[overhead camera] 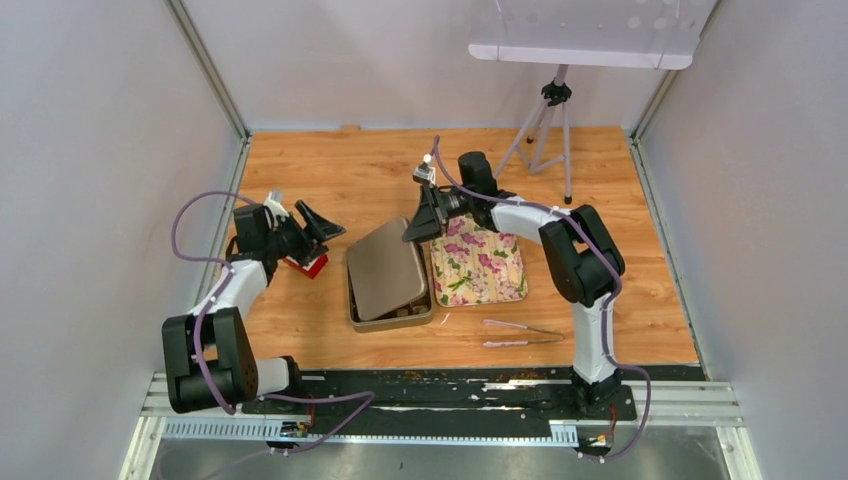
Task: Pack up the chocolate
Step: Close the box lid on the packing box.
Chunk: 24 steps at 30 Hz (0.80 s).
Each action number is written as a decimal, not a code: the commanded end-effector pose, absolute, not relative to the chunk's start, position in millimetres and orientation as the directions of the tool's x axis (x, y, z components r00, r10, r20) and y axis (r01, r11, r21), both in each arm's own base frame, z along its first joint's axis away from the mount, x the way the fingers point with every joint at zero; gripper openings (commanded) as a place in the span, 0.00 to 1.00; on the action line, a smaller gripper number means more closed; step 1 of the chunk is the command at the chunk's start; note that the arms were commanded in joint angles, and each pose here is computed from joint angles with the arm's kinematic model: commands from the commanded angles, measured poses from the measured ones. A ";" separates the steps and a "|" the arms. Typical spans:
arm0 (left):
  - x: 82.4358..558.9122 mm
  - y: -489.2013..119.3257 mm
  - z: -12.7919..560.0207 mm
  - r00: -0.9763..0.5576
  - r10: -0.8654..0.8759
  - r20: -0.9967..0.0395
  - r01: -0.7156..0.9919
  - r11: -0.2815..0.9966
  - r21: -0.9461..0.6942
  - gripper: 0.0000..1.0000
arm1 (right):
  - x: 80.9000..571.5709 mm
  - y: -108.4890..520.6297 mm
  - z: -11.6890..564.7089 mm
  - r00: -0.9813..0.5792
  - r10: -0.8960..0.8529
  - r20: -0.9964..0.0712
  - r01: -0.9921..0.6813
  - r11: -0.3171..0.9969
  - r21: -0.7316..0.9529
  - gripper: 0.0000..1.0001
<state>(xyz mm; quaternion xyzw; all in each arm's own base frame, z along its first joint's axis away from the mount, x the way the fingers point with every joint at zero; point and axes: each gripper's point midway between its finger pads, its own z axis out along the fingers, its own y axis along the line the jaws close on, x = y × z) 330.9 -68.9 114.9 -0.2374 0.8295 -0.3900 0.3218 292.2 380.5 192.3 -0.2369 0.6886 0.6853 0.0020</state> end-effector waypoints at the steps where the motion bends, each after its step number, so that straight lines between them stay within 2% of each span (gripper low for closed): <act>1: 320.3 -69.9 117.2 -0.704 -0.559 -0.439 -0.093 0.684 -0.723 0.88 | 287.3 355.2 158.1 -0.909 -0.305 -0.285 -0.319 0.067 0.945 0.39; 5: 308.5 -79.5 107.8 -0.745 -0.483 -0.460 -0.058 0.734 -0.676 0.88 | 290.9 336.2 141.4 -0.936 -0.254 -0.242 -0.292 0.182 0.939 0.45; 8: 299.1 -84.6 101.5 -0.766 -0.434 -0.475 -0.041 0.770 -0.636 0.88 | 290.4 334.3 130.8 -0.924 -0.262 -0.279 -0.339 0.221 0.915 0.47; 12: 281.0 -96.7 93.9 -0.807 -0.426 -0.409 -0.064 0.751 -0.657 0.88 | 295.5 333.1 114.9 -0.916 -0.263 -0.302 -0.379 0.325 0.866 0.48; 18: 253.8 -107.2 77.2 -0.853 -0.436 -0.285 -0.129 0.707 -0.695 0.89 | 306.9 323.7 92.3 -0.868 -0.318 -0.381 -0.496 0.511 0.702 0.51; 24: 246.6 -120.2 69.3 -0.865 -0.436 -0.249 -0.132 0.677 -0.724 0.91 | 294.5 331.5 83.1 -0.843 -0.383 -0.378 -0.537 0.552 0.638 0.52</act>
